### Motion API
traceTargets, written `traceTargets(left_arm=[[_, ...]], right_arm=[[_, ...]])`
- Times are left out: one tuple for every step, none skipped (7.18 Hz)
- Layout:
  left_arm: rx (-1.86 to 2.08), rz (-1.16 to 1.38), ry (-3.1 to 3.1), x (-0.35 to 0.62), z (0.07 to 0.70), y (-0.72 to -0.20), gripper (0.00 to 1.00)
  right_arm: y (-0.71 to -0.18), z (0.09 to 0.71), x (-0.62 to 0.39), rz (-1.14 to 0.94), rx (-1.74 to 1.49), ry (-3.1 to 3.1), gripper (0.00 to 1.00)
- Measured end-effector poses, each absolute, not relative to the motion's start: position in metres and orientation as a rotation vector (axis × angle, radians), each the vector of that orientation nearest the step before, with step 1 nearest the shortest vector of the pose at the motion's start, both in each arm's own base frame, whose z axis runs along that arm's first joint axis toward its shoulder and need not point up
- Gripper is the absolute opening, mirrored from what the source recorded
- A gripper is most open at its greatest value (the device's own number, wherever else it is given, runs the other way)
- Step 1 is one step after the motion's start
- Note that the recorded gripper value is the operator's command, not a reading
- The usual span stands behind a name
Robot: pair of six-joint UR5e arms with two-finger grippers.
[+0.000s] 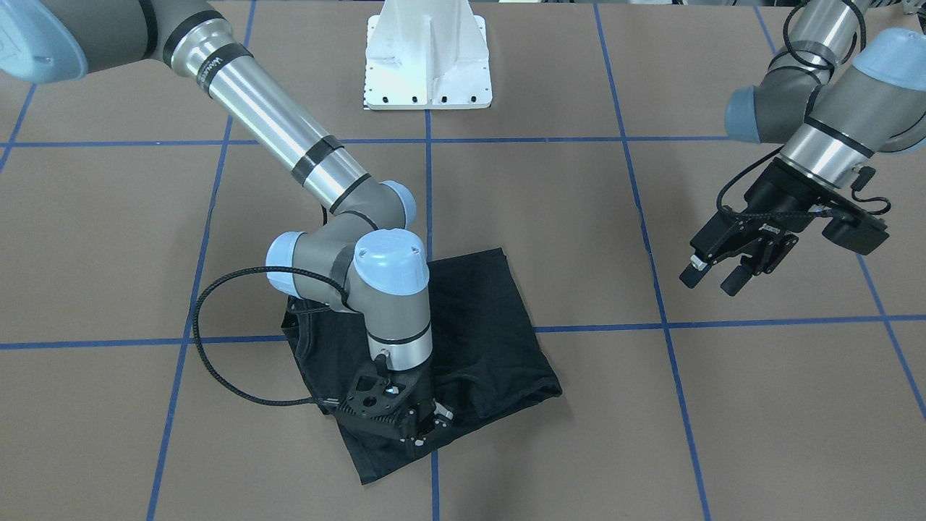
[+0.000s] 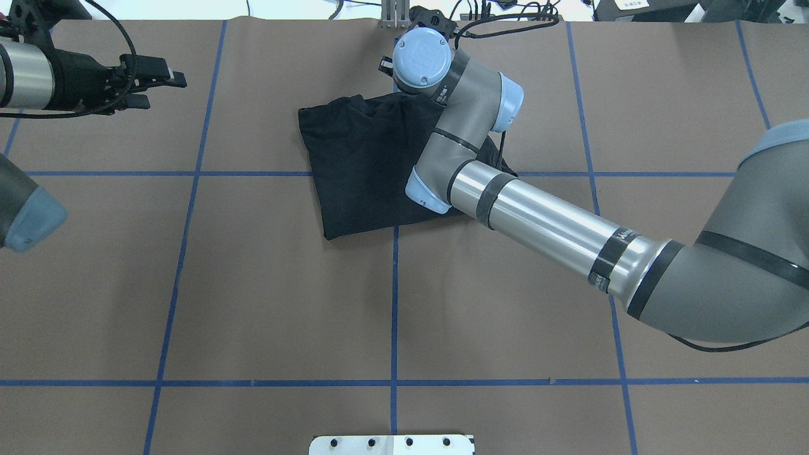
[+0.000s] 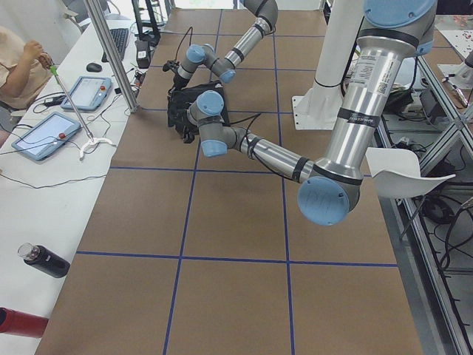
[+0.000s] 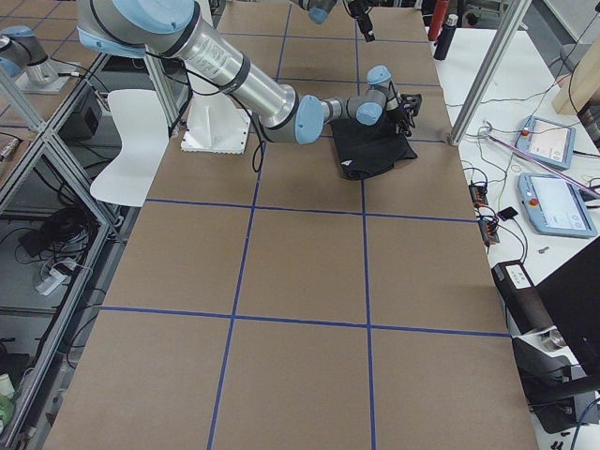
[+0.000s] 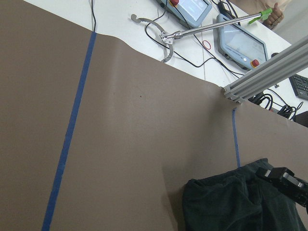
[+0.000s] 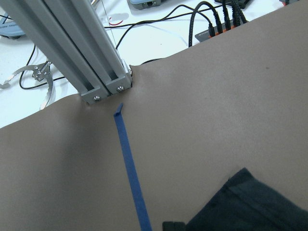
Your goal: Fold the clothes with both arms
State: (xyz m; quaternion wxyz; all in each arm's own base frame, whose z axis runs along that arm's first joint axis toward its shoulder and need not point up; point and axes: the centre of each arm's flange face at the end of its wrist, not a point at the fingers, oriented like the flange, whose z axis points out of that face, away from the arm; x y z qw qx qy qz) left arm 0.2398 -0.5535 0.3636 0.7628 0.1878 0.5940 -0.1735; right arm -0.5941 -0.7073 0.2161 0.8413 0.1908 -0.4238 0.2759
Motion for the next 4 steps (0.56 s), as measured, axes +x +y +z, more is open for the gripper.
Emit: traceTargets(left_arm=[[0.408,-0.377,1.291,0.240,0.364,-0.554,1.00],[0.409,-0.374,1.288,0.239,0.364,-0.554,1.00],[0.413,-0.366,1.272,0.239,0.366,-0.555,1.00],[0.426,-0.339,1.233,0.236,0.373,-0.557,1.00]], right_arm=[[-0.717,0.213,-0.573,0.539,0.393,-0.895,0.00],[-0.718,0.221,-0.545,0.455,0.392,-0.864,0.00],[-0.711,0.250,-0.502,0.360,0.383,-0.841,0.00],[-0.700,0.291,-0.445,0.273,0.364,-0.844,0.00]])
